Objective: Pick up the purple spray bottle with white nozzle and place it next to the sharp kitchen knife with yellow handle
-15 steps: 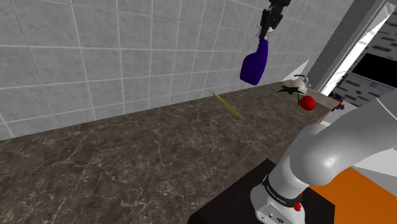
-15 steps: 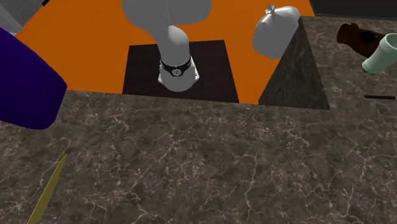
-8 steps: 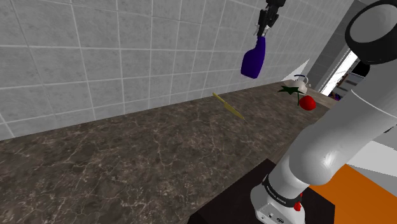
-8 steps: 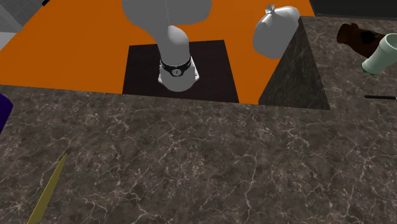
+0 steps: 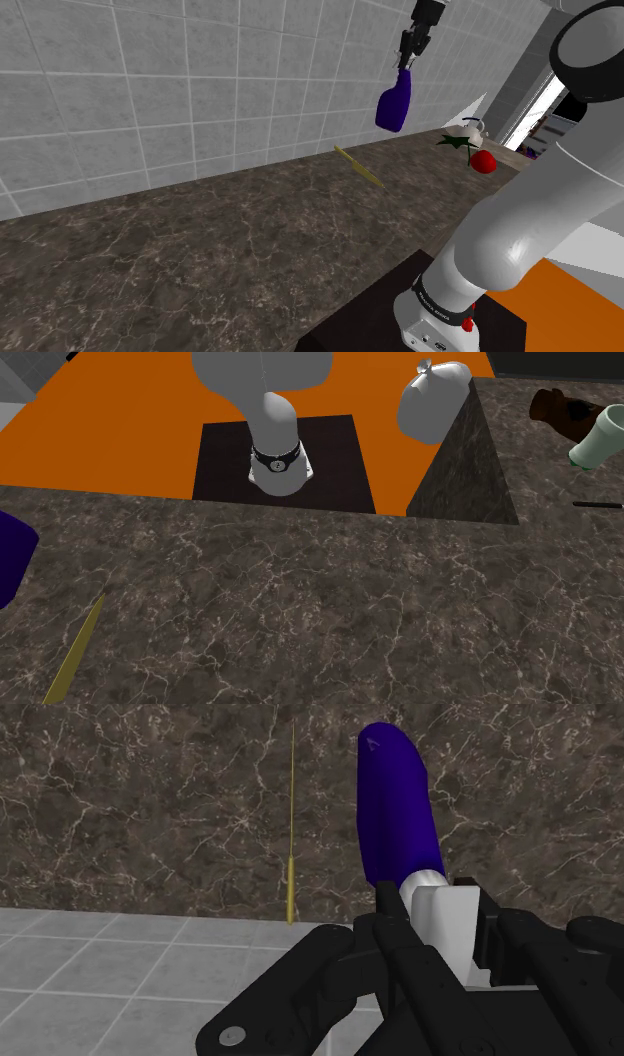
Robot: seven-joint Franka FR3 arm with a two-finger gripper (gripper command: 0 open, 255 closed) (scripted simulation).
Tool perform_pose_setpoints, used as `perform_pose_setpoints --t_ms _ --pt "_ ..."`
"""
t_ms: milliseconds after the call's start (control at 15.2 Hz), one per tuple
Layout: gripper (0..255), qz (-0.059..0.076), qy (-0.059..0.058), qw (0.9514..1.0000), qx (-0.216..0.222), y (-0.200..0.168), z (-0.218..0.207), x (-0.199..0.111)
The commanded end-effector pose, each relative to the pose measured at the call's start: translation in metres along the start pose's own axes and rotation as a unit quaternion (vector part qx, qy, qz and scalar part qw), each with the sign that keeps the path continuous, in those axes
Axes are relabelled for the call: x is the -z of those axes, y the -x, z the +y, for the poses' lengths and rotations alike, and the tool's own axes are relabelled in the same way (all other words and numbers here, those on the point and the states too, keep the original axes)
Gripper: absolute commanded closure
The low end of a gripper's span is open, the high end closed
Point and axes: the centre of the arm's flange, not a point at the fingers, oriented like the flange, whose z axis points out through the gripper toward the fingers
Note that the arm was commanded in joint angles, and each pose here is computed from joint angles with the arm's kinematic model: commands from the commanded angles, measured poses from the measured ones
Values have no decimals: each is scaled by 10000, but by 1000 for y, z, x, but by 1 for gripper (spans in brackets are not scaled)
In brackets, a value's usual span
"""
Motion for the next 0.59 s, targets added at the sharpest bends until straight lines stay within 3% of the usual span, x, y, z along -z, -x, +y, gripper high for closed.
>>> perform_pose_setpoints --t_ms 0,528 --pt "255 3 2 10000 2 1 0 -10" --pt "255 3 2 10000 2 3 0 -52"
